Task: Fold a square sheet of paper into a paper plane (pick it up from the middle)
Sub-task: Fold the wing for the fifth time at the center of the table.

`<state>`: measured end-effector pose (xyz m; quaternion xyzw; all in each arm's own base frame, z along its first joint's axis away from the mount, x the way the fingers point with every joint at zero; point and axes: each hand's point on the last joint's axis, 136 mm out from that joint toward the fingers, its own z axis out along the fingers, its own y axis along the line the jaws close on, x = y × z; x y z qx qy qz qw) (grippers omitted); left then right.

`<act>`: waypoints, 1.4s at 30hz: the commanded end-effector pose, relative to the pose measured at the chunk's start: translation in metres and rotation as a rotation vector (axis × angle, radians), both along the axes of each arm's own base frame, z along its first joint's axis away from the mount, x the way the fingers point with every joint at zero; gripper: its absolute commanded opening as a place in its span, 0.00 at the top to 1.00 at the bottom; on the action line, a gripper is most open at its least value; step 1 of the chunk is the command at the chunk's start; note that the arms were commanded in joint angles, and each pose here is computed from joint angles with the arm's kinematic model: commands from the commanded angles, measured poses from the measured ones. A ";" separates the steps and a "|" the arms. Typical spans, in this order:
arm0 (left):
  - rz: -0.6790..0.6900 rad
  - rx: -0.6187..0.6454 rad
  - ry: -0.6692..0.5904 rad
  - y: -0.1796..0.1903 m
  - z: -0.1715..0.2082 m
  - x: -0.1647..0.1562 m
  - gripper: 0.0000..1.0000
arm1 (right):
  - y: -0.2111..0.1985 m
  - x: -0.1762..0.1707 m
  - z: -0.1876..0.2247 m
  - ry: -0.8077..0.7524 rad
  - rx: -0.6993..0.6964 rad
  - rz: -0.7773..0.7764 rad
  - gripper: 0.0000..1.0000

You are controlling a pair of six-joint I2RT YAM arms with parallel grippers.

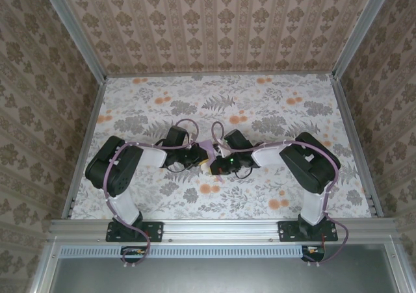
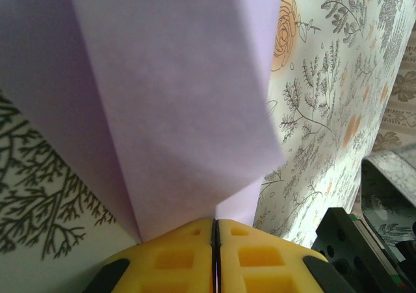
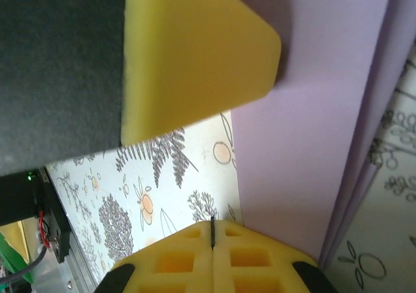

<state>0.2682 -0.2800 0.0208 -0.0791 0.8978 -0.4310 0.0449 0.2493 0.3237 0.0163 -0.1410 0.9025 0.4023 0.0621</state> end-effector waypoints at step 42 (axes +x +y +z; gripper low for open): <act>0.026 0.203 0.109 0.034 -0.043 -0.022 1.00 | -0.048 -0.072 -0.013 0.086 -0.140 0.110 1.00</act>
